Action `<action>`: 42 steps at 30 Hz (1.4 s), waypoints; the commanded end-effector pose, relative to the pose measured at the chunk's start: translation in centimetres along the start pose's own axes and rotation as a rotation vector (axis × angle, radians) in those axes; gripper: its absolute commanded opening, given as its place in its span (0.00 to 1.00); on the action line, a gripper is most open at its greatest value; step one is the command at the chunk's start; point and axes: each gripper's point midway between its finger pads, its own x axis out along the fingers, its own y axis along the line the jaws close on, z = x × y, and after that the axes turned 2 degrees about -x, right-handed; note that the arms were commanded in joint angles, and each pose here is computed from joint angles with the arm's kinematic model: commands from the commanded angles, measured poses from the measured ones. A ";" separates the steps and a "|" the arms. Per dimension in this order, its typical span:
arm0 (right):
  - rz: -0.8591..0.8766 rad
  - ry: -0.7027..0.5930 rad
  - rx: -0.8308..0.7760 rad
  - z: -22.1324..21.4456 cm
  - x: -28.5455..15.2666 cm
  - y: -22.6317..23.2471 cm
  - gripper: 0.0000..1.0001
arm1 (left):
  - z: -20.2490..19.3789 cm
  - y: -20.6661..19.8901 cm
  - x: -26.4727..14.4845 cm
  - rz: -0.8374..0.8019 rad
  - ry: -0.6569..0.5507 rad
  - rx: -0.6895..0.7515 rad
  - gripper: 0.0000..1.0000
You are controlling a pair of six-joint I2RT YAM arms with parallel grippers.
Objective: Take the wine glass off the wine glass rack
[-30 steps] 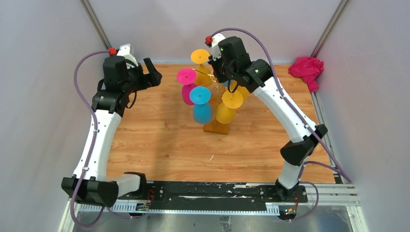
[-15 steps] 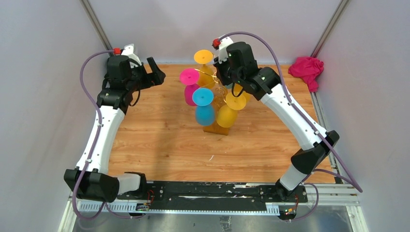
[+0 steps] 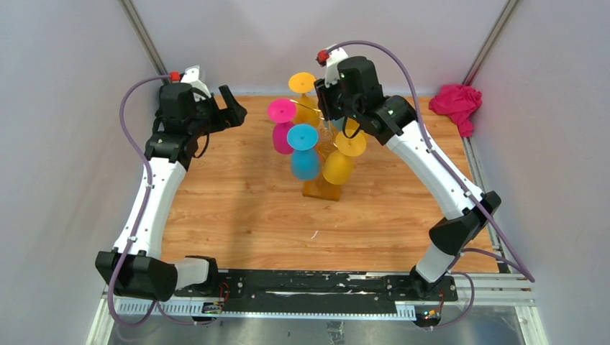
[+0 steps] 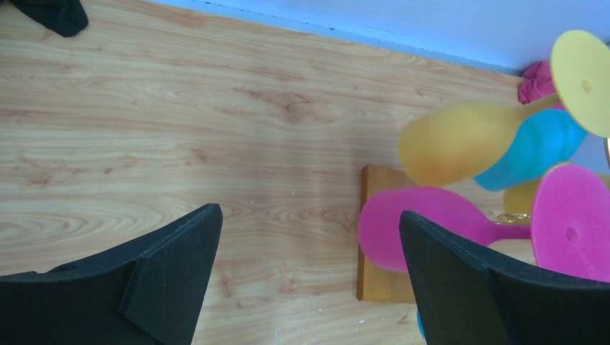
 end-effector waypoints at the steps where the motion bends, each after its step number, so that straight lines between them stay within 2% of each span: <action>1: -0.013 -0.077 0.009 3.4 -0.3 -0.8 0.39 | 0.2 -0.1 -0.2 -0.004 -0.020 0.012 1.00; 4: -0.012 -0.089 0.011 4.2 -0.2 -0.8 0.41 | 0.3 0.2 -0.3 0.012 -0.026 0.021 1.00; 6: -0.010 -0.109 0.013 5.0 -0.7 -0.9 0.46 | 0.4 0.3 -0.4 0.015 -0.032 0.025 0.99; 9: -0.063 -0.157 0.024 6.3 -2.5 -2.0 0.67 | 0.5 0.2 -0.7 0.006 -0.051 0.033 0.99; 12: -0.143 -0.193 0.053 6.9 -5.2 -4.3 0.73 | 0.9 -0.5 -1.4 -0.034 -0.082 0.042 1.00; 18: -0.134 -0.302 0.266 4.4 -11.6 -8.0 0.69 | 2.9 -4.8 -5.1 -0.233 -0.181 0.039 1.00; 21: -0.127 -0.340 0.313 3.3 -14.4 -8.9 0.67 | 3.7 -7.3 -7.2 -0.363 -0.223 0.035 1.00; 24: -0.098 -0.325 0.345 2.1 -15.1 -9.1 0.67 | 3.6 -9.4 -8.2 -0.485 -0.220 0.007 1.00; 26: -0.050 -0.307 0.395 1.1 -14.8 -8.9 0.67 | 3.2 -10.8 -8.7 -0.584 -0.214 -0.012 1.00; 31: 0.140 -0.335 0.575 0.1 -12.8 -9.1 0.66 | 3.6 -11.1 -8.3 -0.678 -0.231 -0.137 1.00; 36: 0.269 -0.345 0.667 0.0 -10.6 -9.9 0.63 | 2.8 -9.9 -5.8 -0.654 -0.172 -0.192 1.00; 42: 0.287 -0.337 0.696 -0.2 -9.0 -10.5 0.62 | 2.1 -9.1 -5.2 -0.621 -0.170 -0.180 1.00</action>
